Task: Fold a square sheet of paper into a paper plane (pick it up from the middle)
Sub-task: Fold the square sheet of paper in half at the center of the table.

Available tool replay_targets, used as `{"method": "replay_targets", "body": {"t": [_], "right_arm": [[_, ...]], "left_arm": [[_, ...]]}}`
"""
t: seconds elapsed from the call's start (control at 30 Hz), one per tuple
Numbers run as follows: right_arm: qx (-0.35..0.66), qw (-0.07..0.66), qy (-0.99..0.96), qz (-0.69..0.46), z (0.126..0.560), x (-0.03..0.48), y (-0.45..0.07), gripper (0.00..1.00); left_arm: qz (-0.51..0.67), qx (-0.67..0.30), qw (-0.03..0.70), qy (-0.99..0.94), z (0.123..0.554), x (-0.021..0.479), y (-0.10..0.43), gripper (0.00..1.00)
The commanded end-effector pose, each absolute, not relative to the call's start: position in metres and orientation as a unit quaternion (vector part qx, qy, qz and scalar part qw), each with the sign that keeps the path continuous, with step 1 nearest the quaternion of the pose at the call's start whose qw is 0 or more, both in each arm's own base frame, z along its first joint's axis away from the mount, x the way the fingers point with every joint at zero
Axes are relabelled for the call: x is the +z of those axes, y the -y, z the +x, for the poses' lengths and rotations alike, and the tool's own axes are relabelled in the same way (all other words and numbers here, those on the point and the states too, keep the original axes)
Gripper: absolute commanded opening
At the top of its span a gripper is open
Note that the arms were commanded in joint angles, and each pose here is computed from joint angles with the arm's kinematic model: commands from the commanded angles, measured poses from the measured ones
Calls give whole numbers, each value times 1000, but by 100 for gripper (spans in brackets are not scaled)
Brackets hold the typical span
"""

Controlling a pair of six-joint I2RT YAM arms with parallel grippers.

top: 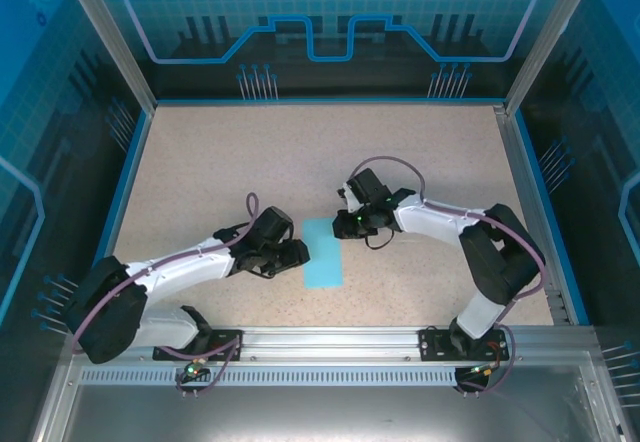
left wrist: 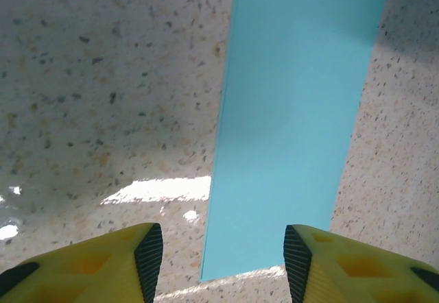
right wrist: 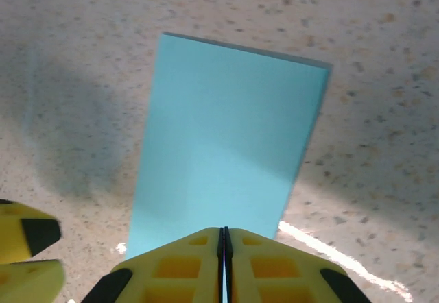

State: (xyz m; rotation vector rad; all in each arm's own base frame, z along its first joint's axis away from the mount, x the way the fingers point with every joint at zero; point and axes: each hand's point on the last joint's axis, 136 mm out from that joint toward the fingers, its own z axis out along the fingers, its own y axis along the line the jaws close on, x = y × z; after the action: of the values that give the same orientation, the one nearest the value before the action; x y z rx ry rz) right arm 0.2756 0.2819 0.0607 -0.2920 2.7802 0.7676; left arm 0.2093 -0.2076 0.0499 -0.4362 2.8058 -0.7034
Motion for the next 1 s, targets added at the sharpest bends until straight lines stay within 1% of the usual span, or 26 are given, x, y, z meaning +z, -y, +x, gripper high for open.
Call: {"method": "replay_targets", "body": {"t": [0.0,0.13,0.37,0.5,0.57,0.63,0.8,0.97], "right_arm": [[231,103,-964,-86,261,52,-289,12],[221,81,-968,-87,247,39,-301,13],[208,32,-975,-65,206,20,-292,14],[201,5,-977,-68,184,8,-298,12],[182,-5,-982,-55,180,-2,-296,11],[188,-10,-981,-41,179,-8,-301,10],[204,9,-979,-25,191,-6,-318,9],[238,90,-967,-27,220,42,-320,11]], "left_arm": [[-169,-247,83,-950,199,47,205,54],[-170,-265,61,-947,192,44,212,54],[-176,-262,53,-947,187,43,209,54],[-184,-255,50,-948,188,40,203,51],[-186,-255,50,-948,189,39,201,50],[-188,-255,50,-947,189,39,200,50],[-188,-259,45,-946,188,39,199,49],[-185,-258,39,-947,185,39,197,49]]}}
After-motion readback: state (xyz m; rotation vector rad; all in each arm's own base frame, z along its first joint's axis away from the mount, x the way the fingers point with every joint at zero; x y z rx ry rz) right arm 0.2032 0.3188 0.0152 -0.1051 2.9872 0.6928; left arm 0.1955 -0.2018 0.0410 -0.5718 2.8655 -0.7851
